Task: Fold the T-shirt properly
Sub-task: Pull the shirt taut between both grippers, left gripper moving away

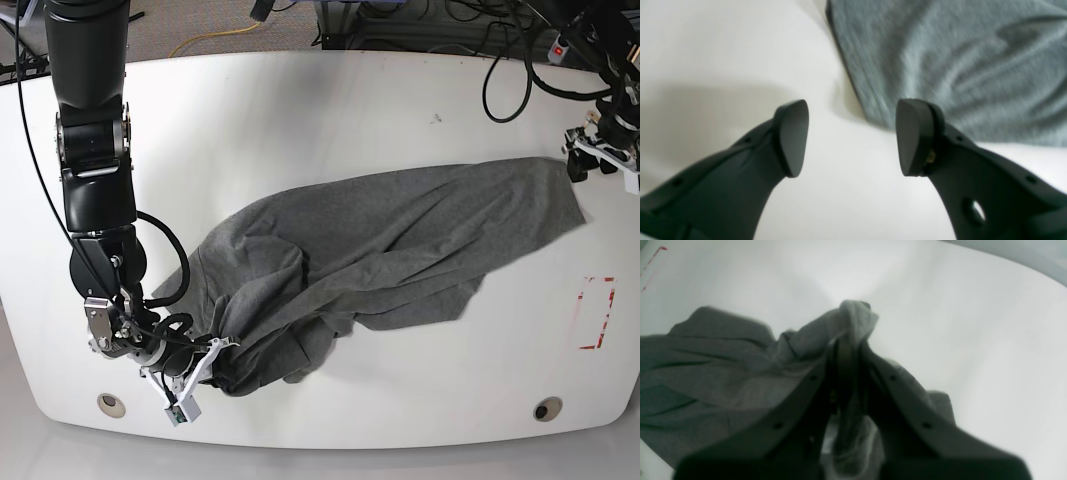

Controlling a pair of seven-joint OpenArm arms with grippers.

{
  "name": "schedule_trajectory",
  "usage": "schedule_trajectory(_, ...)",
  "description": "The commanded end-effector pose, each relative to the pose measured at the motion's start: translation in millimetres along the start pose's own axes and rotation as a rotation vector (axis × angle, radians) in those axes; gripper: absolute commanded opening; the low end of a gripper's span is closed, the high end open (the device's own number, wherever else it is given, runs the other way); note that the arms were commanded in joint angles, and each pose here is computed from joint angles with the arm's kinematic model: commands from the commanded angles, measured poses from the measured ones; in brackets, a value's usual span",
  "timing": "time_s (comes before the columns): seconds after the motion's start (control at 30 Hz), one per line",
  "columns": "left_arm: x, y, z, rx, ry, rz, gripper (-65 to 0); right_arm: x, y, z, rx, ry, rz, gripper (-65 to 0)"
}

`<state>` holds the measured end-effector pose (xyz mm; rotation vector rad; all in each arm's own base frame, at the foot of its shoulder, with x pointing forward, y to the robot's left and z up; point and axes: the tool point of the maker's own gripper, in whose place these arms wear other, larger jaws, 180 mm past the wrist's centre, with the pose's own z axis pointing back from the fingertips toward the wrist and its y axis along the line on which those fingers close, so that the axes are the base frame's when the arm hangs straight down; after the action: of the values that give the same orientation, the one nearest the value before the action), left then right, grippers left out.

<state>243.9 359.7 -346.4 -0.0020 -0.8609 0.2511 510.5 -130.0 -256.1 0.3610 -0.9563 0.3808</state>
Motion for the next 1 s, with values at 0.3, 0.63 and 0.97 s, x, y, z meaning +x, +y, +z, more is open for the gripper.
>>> schedule_trajectory(0.3,32,16,-46,-0.069,0.009,0.097,-26.4,38,5,6,0.014,-0.096,0.016,-65.0)
schedule_trajectory(0.63,23,-7,-77,-0.147,0.068,0.097,-26.4,38,5,6,0.013,-0.097,0.015,-65.0)
schedule_trajectory(0.97,30,0,-73,-0.107,0.071,0.026,-26.4,38,4,7,0.012,-0.099,0.011,-65.0)
